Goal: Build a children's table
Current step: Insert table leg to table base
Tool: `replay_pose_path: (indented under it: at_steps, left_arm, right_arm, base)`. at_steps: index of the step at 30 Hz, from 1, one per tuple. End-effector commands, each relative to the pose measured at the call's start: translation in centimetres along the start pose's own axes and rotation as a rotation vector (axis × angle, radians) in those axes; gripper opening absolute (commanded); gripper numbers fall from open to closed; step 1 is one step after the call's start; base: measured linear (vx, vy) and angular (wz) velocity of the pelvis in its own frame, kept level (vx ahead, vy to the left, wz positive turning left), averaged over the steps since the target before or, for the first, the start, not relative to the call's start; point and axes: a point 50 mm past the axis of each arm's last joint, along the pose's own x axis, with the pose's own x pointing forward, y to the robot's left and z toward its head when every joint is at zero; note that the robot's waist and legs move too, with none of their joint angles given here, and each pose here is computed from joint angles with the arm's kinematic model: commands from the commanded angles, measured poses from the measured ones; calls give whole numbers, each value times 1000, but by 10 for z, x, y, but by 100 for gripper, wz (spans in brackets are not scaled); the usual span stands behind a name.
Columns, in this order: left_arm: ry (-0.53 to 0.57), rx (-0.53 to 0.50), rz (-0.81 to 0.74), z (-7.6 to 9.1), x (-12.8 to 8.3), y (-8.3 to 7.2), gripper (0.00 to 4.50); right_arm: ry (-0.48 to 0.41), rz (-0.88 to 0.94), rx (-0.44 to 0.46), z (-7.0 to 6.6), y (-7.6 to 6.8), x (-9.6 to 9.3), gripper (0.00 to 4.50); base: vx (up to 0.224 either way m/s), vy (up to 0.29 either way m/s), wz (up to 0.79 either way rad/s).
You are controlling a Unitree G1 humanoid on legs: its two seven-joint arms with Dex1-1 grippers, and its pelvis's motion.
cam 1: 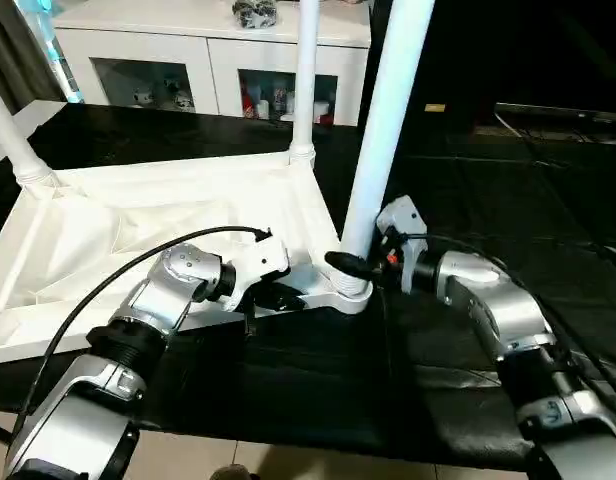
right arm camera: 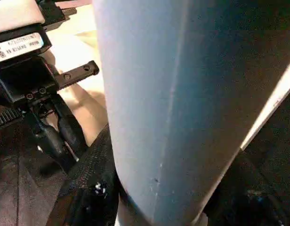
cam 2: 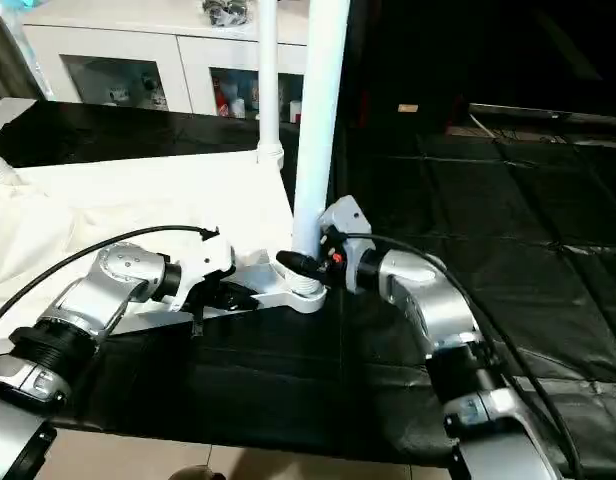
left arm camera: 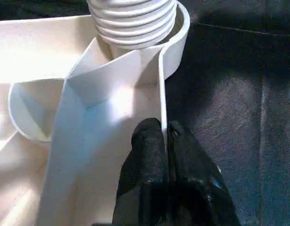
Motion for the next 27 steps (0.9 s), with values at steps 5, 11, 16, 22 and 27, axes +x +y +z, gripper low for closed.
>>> replay_pose_path:
  at_steps: [5, 11, 16, 22, 27]
  left_arm:
    - [17, 71, -7, 8, 1, 3, 0]
    - [5, 73, -22, 11, 0, 2, 0]
    - [-2, 82, -63, 13, 0, -1, 0]
    - [-2, 90, -96, 14, -1, -4, 0]
    - [0, 91, -92, 14, -2, -3, 0]
  right_arm:
    - [106, 62, 60, -21, 5, -13, 191]
    - [122, 76, 43, -22, 7, -18, 191]
    - [110, 39, 56, -22, 4, -17, 191]
    - [126, 26, 61, -24, 2, -15, 191]
    - [146, 28, 66, -27, 2, -16, 191]
  base:
    - [0, 0, 0]
    - [0, 0, 0]
    - [0, 0, 0]
    - [0, 0, 0]
    - [0, 0, 0]
